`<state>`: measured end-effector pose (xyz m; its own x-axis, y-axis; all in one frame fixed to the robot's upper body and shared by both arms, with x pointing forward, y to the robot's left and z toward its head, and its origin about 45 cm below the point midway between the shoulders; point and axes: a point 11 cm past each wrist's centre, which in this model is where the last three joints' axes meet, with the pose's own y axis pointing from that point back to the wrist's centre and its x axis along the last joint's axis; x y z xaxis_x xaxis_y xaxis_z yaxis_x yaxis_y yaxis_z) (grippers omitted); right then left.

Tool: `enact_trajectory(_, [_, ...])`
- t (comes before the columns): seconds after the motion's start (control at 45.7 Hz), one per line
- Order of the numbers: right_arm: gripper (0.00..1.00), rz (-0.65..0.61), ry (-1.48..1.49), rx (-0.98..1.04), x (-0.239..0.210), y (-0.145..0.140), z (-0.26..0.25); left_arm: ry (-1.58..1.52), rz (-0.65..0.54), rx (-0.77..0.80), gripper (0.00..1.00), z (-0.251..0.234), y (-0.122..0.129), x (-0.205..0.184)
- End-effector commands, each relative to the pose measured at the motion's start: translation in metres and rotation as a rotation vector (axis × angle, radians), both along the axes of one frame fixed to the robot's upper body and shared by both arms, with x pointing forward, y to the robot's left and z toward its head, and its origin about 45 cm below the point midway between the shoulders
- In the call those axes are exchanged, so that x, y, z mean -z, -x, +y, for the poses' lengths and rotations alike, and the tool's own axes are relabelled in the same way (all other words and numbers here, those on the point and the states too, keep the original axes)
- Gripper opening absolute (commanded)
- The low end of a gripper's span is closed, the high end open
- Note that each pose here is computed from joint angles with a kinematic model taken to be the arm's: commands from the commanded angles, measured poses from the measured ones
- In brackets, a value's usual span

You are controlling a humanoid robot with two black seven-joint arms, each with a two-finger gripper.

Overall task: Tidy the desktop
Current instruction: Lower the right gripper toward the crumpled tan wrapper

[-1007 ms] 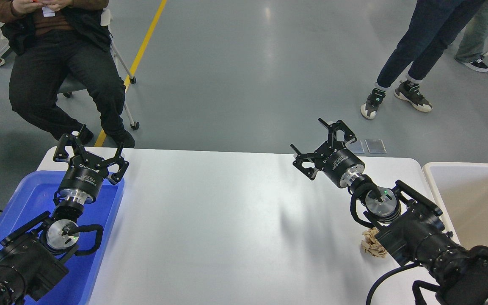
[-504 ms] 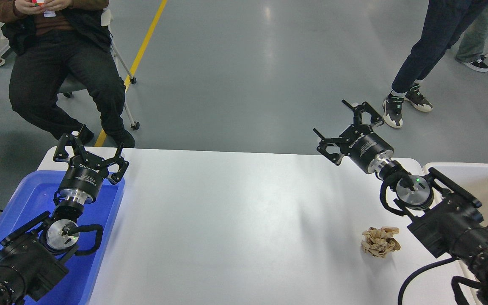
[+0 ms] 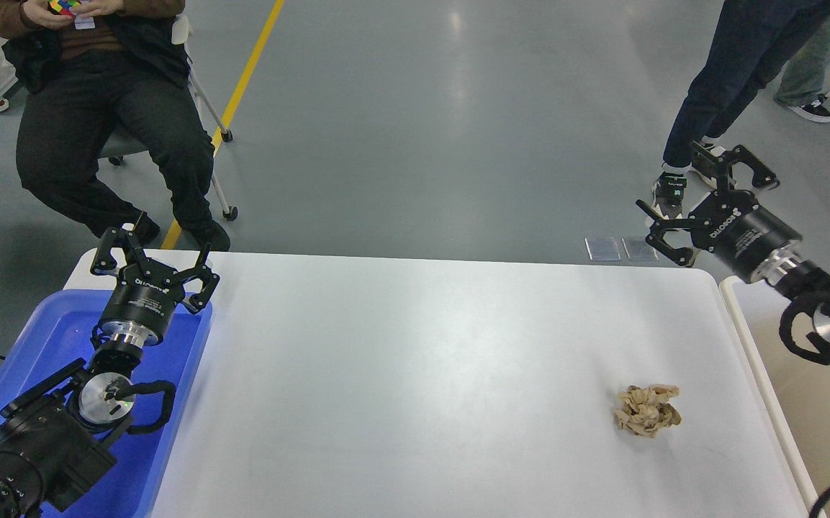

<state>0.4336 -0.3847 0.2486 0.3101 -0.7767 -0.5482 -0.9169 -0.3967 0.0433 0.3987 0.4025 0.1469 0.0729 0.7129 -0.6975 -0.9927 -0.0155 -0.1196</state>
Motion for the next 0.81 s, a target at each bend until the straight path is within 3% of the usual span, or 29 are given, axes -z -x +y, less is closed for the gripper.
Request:
enact_trajectory(0.0, [1.0, -0.028, 0.232, -0.152, -0.019, 0.037, -0.014, 0.0, 0.0, 0.0, 1.0, 0.0, 0.0, 0.0])
enact_trajectory(0.175, [1.0, -0.066, 0.471, -0.295, -0.018, 0.06, -0.005, 0.0, -0.001, 0.0, 1.0, 0.0, 0.0, -0.001])
enact_trajectory(0.438, [1.0, -0.268, 0.778, -0.459, -0.034, 0.068, 0.018, 0.0, 0.0, 0.0, 1.0, 0.0, 0.0, 0.0])
enact_trajectory(0.788, [1.0, -0.459, 1.294, -0.686, 0.01, 0.081, 0.037, 0.0, -0.001, 0.0, 1.0, 0.0, 0.0, -0.001])
